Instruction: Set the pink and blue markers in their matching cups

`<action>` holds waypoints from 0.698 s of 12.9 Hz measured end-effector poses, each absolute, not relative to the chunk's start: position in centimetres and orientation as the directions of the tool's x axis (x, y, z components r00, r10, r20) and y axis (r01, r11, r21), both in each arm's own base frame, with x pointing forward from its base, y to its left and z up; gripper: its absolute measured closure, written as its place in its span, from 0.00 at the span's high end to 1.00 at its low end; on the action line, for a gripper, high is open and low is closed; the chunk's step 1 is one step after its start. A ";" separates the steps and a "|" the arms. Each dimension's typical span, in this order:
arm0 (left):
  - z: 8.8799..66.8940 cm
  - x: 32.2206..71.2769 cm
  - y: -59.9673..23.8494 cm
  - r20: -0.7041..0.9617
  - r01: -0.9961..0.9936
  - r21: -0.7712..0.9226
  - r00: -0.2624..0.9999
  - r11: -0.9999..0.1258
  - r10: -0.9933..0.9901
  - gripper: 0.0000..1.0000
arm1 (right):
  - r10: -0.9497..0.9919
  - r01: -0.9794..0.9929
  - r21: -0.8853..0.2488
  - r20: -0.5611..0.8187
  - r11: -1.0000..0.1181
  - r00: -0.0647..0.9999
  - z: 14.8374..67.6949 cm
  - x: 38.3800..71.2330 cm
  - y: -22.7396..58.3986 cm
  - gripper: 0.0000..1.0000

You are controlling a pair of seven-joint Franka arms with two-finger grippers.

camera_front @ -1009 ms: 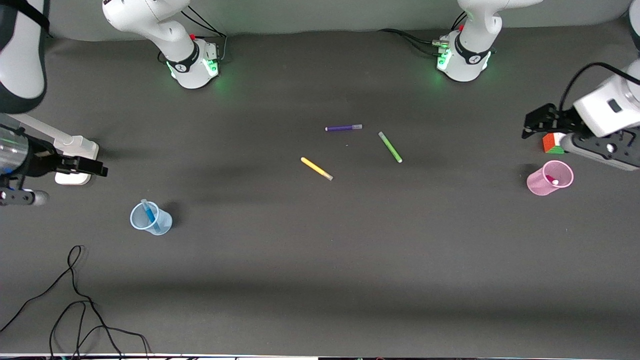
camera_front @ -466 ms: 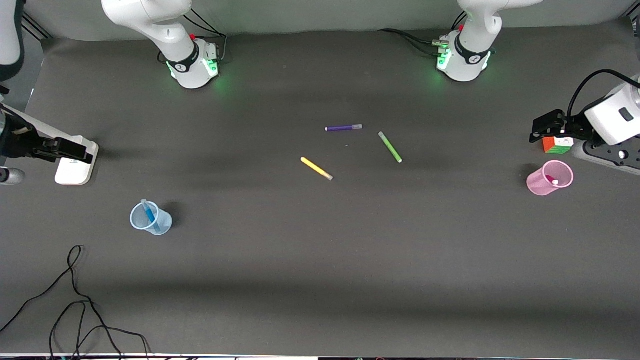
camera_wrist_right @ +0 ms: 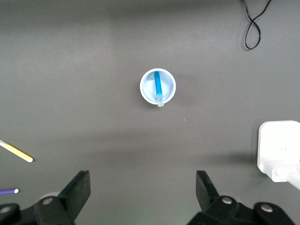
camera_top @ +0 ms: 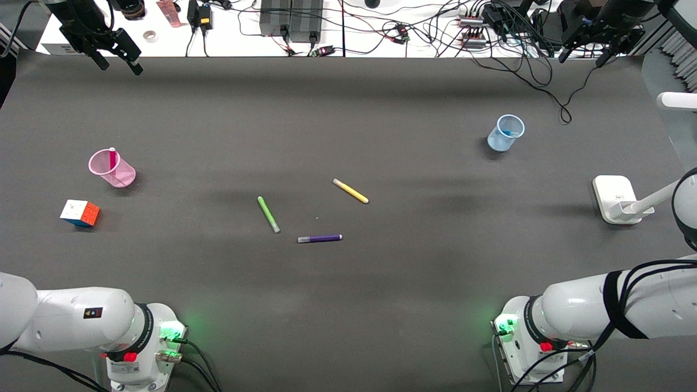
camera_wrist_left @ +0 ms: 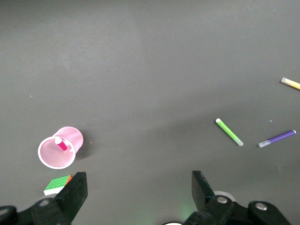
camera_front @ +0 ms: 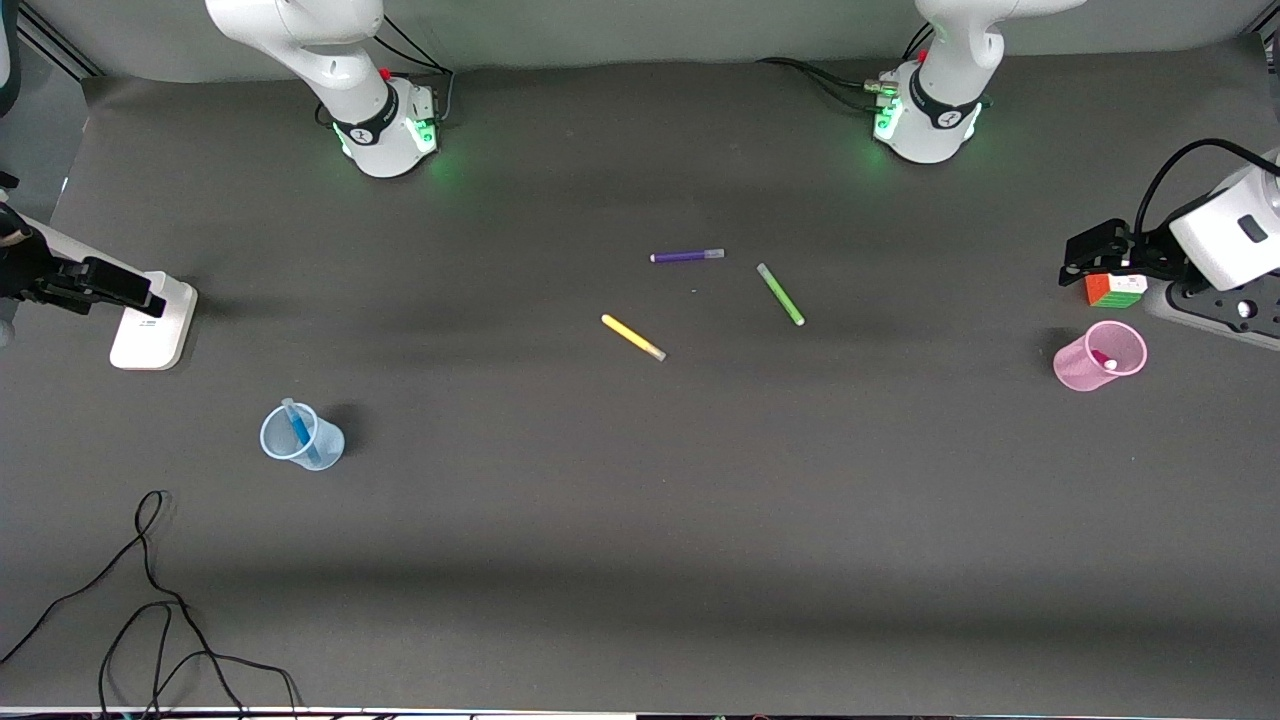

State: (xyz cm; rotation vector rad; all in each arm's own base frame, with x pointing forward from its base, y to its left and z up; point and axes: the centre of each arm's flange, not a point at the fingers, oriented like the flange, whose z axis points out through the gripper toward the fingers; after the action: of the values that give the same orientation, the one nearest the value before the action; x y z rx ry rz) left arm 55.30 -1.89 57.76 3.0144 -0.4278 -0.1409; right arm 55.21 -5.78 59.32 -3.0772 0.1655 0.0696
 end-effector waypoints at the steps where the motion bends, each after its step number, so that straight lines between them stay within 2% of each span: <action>1: 57.8 55.3 -2.0 -0.079 -0.271 0.105 0.957 -0.957 -0.280 1.00 | -0.104 -0.106 -0.053 -0.045 -0.993 0.994 59.5 55.2 -5.7 1.00; 9: 57.1 55.2 -6.3 -0.112 -0.168 0.016 0.979 -0.986 -0.168 1.00 | -0.088 -0.091 -0.048 -0.051 -0.995 0.995 59.4 55.3 -4.9 1.00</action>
State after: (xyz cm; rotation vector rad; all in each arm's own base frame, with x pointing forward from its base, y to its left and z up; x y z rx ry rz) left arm 55.24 -6.31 57.15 3.1187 -0.2649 -0.1770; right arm 55.27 -4.92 59.37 -3.0872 0.1389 0.0753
